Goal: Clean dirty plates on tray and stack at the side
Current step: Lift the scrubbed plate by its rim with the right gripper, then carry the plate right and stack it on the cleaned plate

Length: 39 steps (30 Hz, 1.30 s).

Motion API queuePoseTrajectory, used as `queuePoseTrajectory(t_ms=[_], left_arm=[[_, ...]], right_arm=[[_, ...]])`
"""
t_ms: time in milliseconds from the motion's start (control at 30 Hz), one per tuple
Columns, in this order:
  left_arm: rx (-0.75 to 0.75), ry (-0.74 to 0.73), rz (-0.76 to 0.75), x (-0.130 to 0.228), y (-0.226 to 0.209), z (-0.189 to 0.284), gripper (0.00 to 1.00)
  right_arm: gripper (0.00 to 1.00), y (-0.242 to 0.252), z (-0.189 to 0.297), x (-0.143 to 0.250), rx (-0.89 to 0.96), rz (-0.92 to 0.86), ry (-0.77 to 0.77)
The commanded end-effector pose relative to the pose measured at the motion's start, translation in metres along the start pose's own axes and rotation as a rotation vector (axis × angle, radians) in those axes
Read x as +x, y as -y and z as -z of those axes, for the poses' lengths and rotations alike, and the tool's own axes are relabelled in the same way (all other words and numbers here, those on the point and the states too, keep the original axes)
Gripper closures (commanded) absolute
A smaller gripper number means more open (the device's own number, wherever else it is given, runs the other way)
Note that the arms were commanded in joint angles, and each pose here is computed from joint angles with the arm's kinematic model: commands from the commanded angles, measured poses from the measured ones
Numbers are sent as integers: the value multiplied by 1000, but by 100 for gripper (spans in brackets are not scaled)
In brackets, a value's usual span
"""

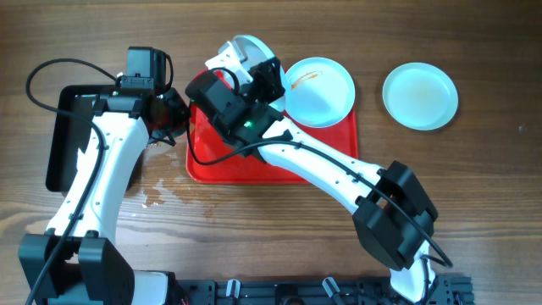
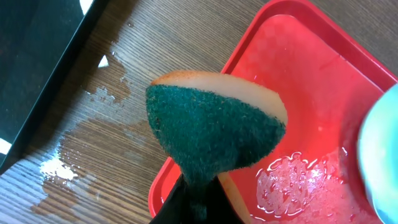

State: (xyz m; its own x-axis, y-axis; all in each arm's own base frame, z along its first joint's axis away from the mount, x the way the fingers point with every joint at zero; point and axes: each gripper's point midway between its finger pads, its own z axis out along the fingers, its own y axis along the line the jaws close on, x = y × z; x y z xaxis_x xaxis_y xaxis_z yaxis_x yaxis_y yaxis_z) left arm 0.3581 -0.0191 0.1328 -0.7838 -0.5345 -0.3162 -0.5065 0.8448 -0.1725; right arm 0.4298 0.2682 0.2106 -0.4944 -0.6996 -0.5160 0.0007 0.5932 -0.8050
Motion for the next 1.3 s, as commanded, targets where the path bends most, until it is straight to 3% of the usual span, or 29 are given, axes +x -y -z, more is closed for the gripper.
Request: queuePoseTrajectory(t_ms=[0,167,433,667,767,900,1033,1267], left_arm=[[4,-13,-12,2,-1,-3,96],[3,-13,-12,2,-1,-3,96],[4,-12,-11,2,-1,-3,96],[3,-13,-12,2,-1,-3,96],[1,-16,-13,3,-1,-3,96],[2,-15,-12,3,-1,-3,96],[2,-15,-12,3,-1,-3,96],[2,-15,-12,3,-1,-3,96]], right_arm=[[96,-8,-7,11,-183,-233,-60],[96,16,-26,35,-189,-453,-173],[96,83,0,12,-391,-650,-103],[96,13,7,41,-646,-371,-208],[96,14,6,50,-638,-390,-253],[96,47,-3,48,-603,-478,-237],[96,110,-21,58,-613,-648,-226],[96,181,-94,144,-659,-949,-372]])
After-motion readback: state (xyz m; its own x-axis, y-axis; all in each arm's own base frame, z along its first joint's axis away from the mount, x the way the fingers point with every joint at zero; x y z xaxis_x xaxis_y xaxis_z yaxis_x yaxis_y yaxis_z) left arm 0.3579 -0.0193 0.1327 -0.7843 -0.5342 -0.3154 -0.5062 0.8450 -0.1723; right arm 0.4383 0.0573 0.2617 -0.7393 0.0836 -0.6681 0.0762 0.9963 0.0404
